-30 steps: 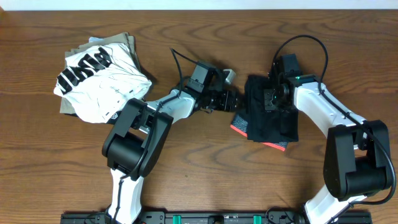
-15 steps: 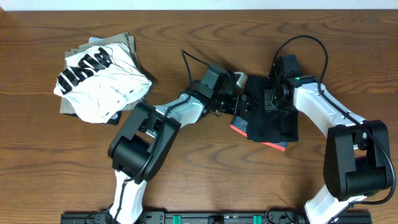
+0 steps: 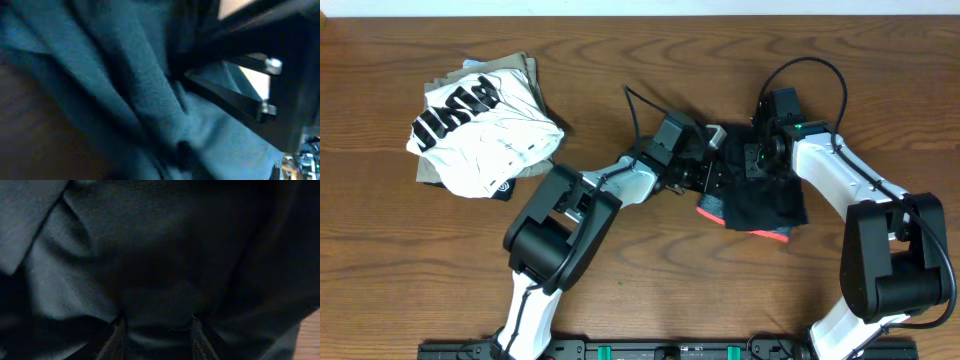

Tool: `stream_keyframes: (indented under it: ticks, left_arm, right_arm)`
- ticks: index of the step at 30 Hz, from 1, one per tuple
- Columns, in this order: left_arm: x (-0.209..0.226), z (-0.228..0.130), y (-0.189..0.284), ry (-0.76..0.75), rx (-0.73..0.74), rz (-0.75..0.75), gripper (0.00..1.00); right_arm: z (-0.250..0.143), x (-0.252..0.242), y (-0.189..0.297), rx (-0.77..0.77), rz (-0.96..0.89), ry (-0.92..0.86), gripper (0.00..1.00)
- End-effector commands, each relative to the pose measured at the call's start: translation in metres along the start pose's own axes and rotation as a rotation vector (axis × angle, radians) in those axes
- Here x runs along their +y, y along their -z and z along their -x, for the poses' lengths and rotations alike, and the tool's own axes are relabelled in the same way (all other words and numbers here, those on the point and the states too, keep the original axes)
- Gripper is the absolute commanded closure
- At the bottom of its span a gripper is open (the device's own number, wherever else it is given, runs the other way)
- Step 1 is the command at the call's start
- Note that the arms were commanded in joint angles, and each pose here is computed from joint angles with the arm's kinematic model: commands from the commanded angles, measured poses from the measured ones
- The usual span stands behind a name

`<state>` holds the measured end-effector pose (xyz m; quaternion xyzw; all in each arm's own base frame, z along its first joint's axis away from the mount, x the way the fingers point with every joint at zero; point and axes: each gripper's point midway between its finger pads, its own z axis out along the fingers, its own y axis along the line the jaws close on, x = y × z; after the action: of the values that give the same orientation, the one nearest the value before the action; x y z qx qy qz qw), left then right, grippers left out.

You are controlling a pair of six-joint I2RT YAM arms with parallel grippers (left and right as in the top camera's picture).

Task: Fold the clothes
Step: 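Carry the folded leggings leftward with the left gripper toward the clothes stack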

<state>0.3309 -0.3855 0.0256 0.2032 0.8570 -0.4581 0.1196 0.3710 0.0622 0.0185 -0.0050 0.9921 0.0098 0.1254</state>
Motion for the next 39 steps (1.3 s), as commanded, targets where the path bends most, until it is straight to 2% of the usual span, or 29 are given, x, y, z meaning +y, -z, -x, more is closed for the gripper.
stream_keyframes:
  ticks: [1, 7, 11, 17, 23, 31, 39]
  left_arm:
    - [-0.004, -0.011, -0.011, -0.02, 0.022, -0.01, 0.94]
    - [-0.005, -0.008, -0.01, -0.026, 0.013, -0.015, 0.94]
    - [0.001, 0.001, 0.008, 0.008, 0.0, -0.014, 0.94]
    - [0.038, 0.029, 0.08, 0.158, -0.07, 0.076, 0.94]
    - [0.065, 0.061, 0.172, 0.216, -0.22, 0.151, 0.94]
    - [0.058, 0.078, 0.256, 0.189, -0.359, 0.21, 0.94]
    - [0.038, 0.066, 0.283, 0.212, -0.365, 0.233, 0.94]
  right_arm:
    - [-0.006, 0.005, -0.001, 0.012, 0.007, 0.014, 0.6]
    - [-0.006, 0.005, -0.001, 0.014, 0.006, 0.014, 0.62]
    - [0.003, 0.004, 0.012, -0.027, 0.011, -0.01, 0.63]
    - [0.041, -0.019, 0.08, -0.227, 0.022, -0.077, 0.58]
    - [0.04, -0.052, 0.128, -0.313, -0.001, -0.158, 0.59]
    - [0.025, -0.075, 0.136, -0.281, -0.027, -0.216, 0.59]
    - [0.024, -0.068, 0.136, -0.275, 0.007, -0.209, 0.59]
